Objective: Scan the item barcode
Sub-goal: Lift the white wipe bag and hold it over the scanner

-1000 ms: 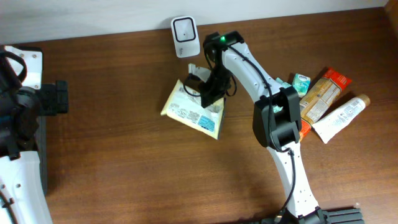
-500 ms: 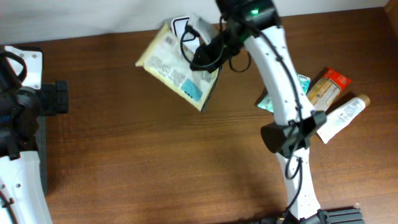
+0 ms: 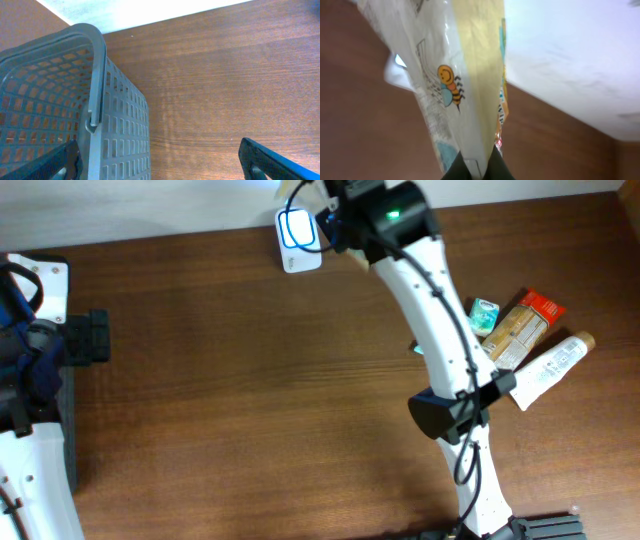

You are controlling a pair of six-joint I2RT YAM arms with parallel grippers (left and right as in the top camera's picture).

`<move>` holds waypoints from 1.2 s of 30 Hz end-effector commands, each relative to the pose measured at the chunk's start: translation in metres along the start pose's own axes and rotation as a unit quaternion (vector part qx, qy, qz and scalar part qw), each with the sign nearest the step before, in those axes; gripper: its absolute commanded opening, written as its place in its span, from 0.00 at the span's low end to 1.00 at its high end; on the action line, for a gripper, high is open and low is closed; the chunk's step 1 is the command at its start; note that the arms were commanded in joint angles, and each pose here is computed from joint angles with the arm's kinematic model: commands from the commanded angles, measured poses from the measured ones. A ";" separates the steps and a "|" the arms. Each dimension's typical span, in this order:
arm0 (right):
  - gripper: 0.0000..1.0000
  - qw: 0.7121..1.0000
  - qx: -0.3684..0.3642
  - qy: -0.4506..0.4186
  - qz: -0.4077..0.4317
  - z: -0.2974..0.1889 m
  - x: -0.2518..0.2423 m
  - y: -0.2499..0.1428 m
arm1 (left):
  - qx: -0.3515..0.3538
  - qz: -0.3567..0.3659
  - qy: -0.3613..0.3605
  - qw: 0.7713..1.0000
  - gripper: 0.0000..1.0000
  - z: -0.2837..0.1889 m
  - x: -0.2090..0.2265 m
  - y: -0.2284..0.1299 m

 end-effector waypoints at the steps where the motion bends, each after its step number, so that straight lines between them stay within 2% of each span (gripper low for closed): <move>1: 0.04 0.977 0.043 -0.203 -0.045 0.043 -0.024 -0.006 | -0.007 0.004 0.001 1.000 0.99 -0.004 0.002 0.003; 5: 0.04 0.963 0.012 -0.245 -0.112 0.080 -0.016 0.011 | -0.007 0.004 0.001 1.000 0.99 -0.004 0.002 0.003; 7: 0.04 0.944 0.018 -0.309 -0.113 0.088 -0.024 0.012 | -0.007 0.004 0.001 1.000 0.99 -0.004 0.002 0.003; 11: 0.04 0.934 0.017 -0.332 -0.129 0.112 -0.015 0.008 | -0.007 0.004 0.001 1.000 0.99 -0.004 0.002 0.003; 13: 0.04 0.905 0.045 -0.397 -0.145 0.123 -0.019 0.006 | -0.007 0.004 0.001 1.000 0.99 -0.004 0.002 0.003; 14: 0.04 0.902 0.044 -0.404 -0.147 0.126 -0.018 0.007 | -0.007 0.004 0.001 1.000 0.99 -0.004 0.002 0.003; 22: 0.04 0.904 0.029 -0.382 -0.192 0.171 0.037 -0.003 | -0.007 0.004 0.001 1.000 0.99 -0.004 0.002 0.003; 29: 0.04 0.902 0.051 -0.364 -0.229 0.211 0.072 -0.032 | -0.007 0.004 0.001 1.000 0.99 -0.004 0.002 0.003; 36: 0.04 0.903 0.044 -0.356 -0.237 0.216 0.090 -0.035 | -0.007 0.004 0.001 1.000 0.99 -0.004 0.002 0.003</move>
Point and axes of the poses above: each gripper's point midway between its finger pads, its own z axis out along the fingers, its own x axis along the line the jaws close on, y = z × x, the point moved 4 cm from there along -z, back along the fingers, and after that the axes turned 1 degree about -z, right-handed, at the moved point
